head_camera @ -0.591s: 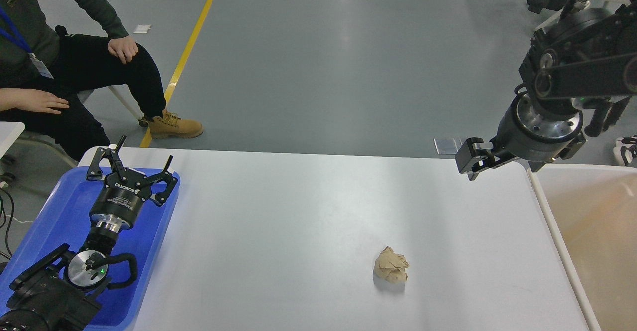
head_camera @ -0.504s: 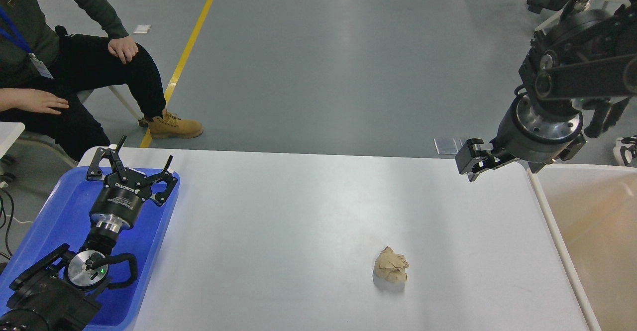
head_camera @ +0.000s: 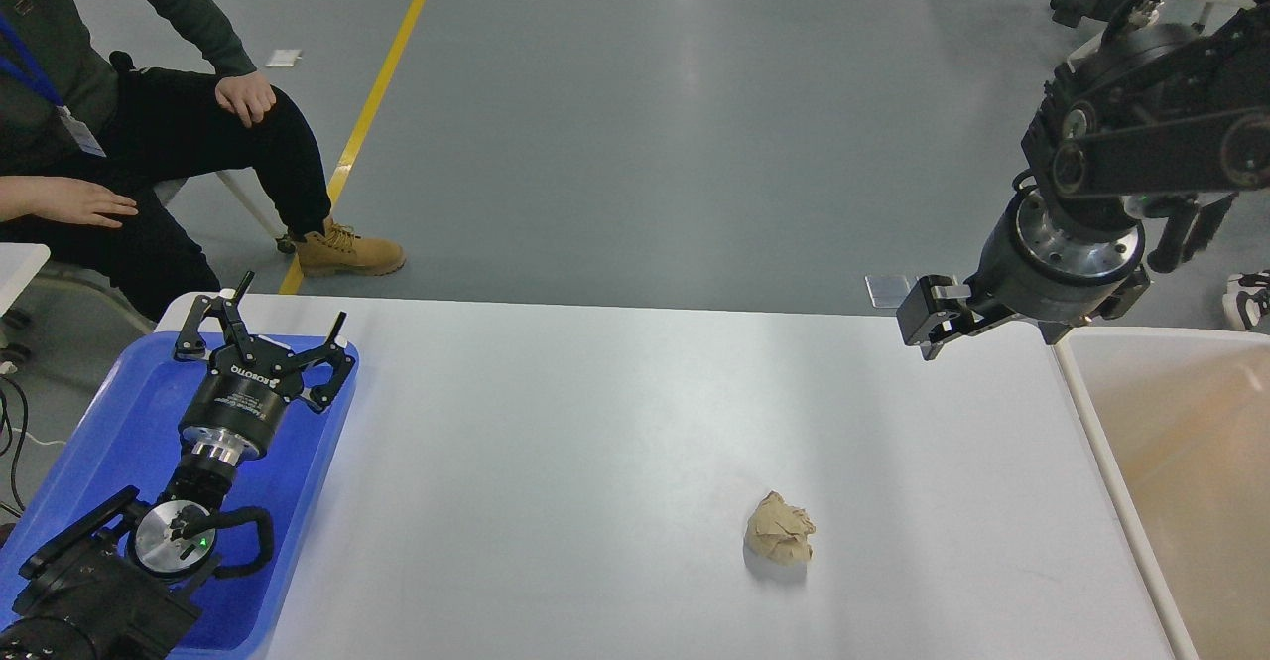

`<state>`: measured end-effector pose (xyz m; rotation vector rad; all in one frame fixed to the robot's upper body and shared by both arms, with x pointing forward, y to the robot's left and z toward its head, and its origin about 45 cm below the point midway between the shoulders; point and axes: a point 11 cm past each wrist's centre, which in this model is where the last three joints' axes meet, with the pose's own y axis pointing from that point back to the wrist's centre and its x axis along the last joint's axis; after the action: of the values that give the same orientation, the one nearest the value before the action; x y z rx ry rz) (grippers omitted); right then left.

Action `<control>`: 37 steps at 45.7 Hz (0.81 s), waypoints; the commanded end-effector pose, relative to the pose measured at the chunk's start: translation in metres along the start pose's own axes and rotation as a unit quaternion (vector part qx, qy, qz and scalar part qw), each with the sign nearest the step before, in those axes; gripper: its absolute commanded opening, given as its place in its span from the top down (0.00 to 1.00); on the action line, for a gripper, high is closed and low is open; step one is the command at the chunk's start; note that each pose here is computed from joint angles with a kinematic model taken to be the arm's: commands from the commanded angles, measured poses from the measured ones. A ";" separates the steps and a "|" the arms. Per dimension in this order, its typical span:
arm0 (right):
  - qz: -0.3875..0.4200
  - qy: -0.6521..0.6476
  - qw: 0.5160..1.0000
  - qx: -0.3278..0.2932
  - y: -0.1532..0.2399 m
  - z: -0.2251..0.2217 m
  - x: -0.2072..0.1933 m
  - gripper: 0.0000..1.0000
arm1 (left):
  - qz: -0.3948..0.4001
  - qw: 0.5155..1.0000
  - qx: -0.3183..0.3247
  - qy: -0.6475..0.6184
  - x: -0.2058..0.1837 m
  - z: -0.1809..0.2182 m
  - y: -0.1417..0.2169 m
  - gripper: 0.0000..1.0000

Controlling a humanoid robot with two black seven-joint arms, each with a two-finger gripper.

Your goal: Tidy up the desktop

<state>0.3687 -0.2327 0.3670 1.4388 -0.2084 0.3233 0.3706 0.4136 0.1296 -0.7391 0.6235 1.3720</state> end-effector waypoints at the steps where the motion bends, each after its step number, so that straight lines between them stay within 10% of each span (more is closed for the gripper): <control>1: -0.007 0.000 1.000 0.005 -0.012 -0.003 0.000 0.00 | 0.000 1.000 0.001 0.000 0.000 0.000 0.000 0.01; 37: -0.040 0.004 0.996 0.080 -0.103 -0.061 -0.030 0.00 | -0.001 1.000 0.000 -0.001 0.000 0.001 0.000 0.01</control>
<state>0.3732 -0.2055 0.2892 1.5473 -0.1388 0.2850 0.3706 0.4140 0.1299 -0.7371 0.6220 1.3716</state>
